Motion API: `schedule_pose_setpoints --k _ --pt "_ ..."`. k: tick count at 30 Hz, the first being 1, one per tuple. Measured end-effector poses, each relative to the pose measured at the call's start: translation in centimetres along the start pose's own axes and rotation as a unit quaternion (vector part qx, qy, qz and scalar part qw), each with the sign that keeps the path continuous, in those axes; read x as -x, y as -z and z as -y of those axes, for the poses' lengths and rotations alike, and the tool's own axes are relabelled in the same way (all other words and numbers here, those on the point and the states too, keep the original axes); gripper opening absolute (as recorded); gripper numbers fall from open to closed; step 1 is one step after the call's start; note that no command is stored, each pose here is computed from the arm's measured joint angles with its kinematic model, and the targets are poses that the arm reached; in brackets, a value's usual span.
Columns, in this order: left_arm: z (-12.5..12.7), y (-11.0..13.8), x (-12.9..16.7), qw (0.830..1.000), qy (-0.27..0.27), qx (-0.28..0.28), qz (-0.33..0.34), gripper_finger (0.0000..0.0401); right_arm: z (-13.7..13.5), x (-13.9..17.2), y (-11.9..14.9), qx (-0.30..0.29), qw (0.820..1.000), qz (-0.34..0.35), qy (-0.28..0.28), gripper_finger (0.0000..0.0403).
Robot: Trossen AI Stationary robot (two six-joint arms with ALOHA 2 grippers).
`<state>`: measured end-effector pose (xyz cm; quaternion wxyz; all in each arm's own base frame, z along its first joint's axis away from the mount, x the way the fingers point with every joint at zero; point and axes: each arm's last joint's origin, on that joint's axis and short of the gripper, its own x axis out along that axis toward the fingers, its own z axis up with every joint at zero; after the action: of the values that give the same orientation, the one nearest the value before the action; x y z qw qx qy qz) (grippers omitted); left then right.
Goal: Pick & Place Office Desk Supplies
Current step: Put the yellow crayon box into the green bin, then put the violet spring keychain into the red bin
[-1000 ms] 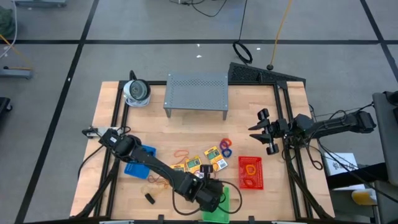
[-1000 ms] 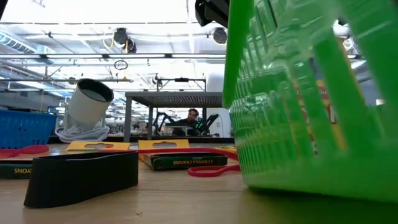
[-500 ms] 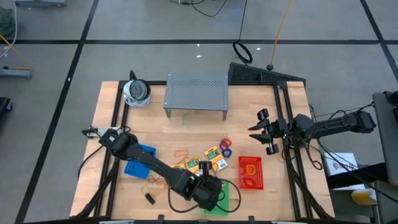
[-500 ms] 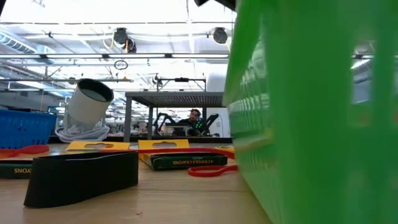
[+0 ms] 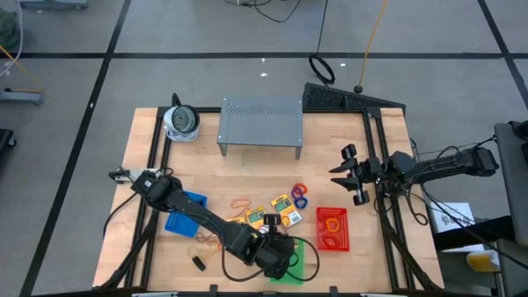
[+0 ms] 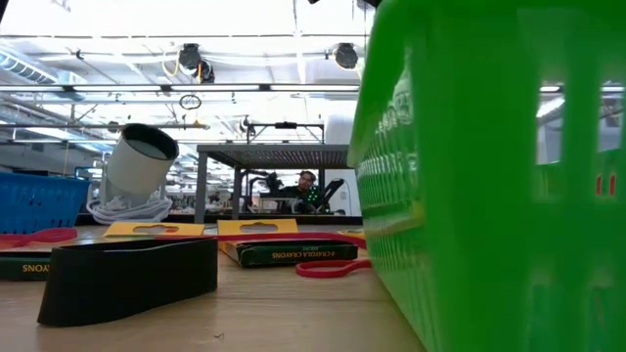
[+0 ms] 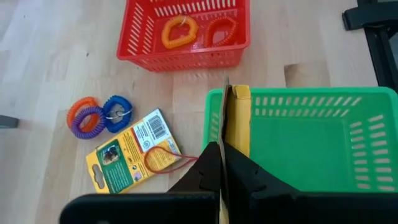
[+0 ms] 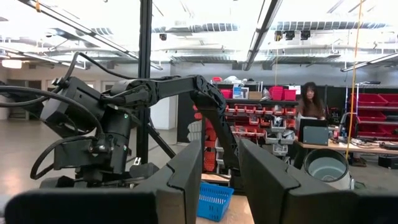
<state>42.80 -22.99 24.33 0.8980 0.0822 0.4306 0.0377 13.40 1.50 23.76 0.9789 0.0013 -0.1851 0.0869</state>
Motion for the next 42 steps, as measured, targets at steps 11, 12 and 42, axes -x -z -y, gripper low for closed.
schedule_pose_setpoints --k 11,12,42 --pt "0.1 -0.1 0.0 1.000 0.014 0.001 0.003 0.0065 0.0 0.0 0.0 0.000 1.000 0.000 0.000 0.0100" --pt "0.1 -0.1 0.0 1.000 0.014 0.001 0.003 0.0076 0.0 0.0 0.0 0.000 1.000 0.000 0.000 0.0100" --pt "-2.2 -0.8 -1.1 1.000 0.024 0.010 -0.008 0.0152 0.0 0.0 0.0 0.031 1.000 0.000 0.000 0.0100"
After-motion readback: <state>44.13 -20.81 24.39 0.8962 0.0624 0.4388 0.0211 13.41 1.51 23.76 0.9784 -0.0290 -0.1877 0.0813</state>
